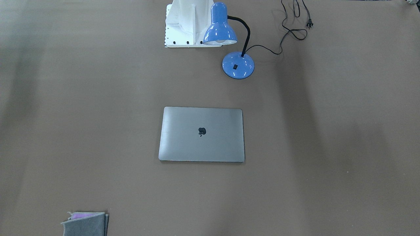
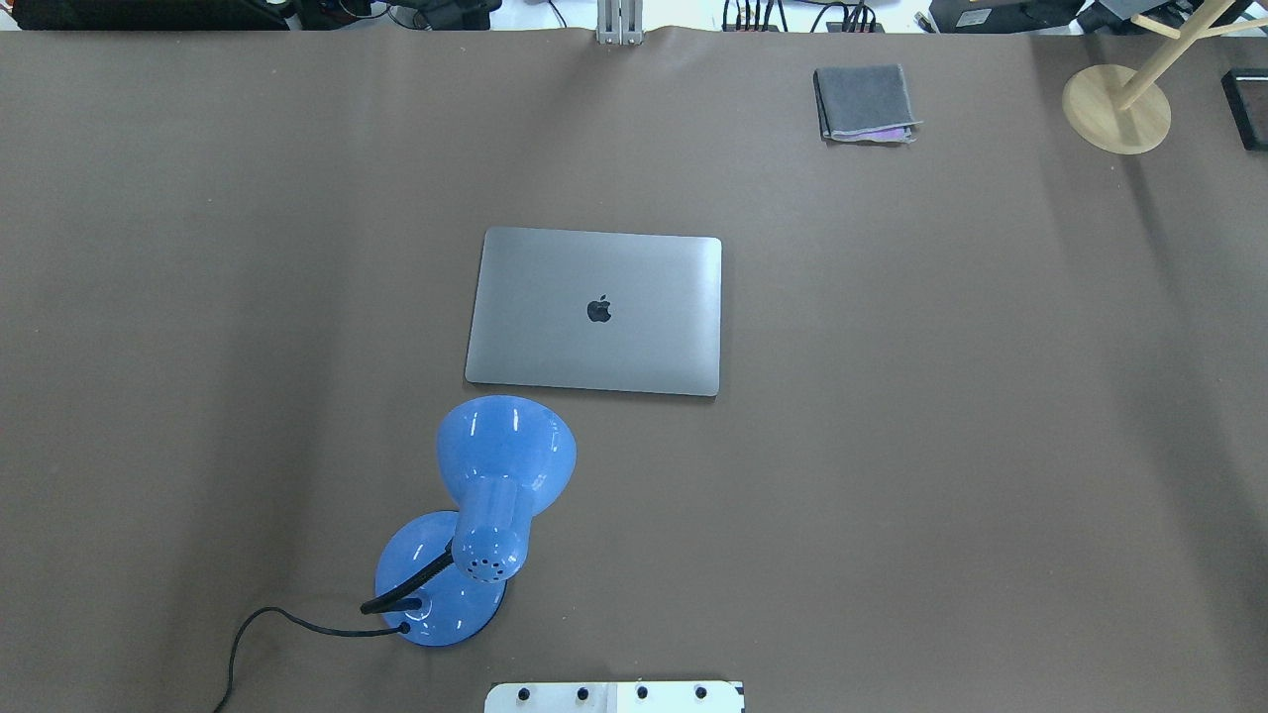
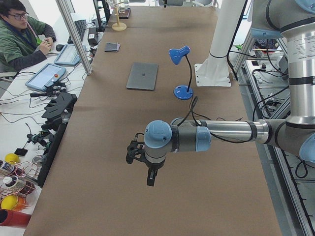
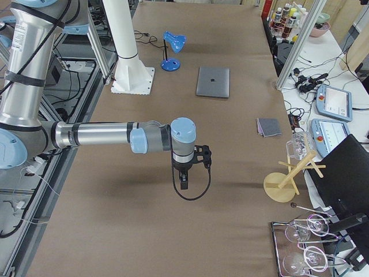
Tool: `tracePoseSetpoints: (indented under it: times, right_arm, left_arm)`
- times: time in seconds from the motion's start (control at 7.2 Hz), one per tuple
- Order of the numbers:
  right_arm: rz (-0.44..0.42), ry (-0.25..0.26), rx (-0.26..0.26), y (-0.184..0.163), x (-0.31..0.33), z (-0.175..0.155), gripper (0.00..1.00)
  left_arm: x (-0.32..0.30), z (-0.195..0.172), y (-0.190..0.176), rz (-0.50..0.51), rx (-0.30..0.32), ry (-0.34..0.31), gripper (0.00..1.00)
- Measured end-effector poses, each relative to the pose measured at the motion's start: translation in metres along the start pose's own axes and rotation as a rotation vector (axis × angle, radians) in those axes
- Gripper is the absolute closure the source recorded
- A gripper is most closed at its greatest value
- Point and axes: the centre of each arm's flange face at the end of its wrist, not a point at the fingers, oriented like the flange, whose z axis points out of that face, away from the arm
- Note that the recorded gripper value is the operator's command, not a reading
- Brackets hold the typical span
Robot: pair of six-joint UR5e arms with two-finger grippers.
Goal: Close laptop
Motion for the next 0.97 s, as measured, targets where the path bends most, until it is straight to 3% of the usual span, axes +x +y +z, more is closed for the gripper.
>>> tracePoseSetpoints:
  times: [0.28, 0.97]
  right_arm:
    - [0.009, -0.036, -0.012, 0.009, 0.001, 0.004, 0.00]
    - [0.016, -0.044, -0.022, 0.016, 0.003, 0.007, 0.00]
  left_arm:
    - [0.006, -0.006, -0.002, 0.017, 0.012, 0.001, 0.01]
    - [0.006, -0.002, 0.006, 0.014, 0.008, 0.005, 0.01]
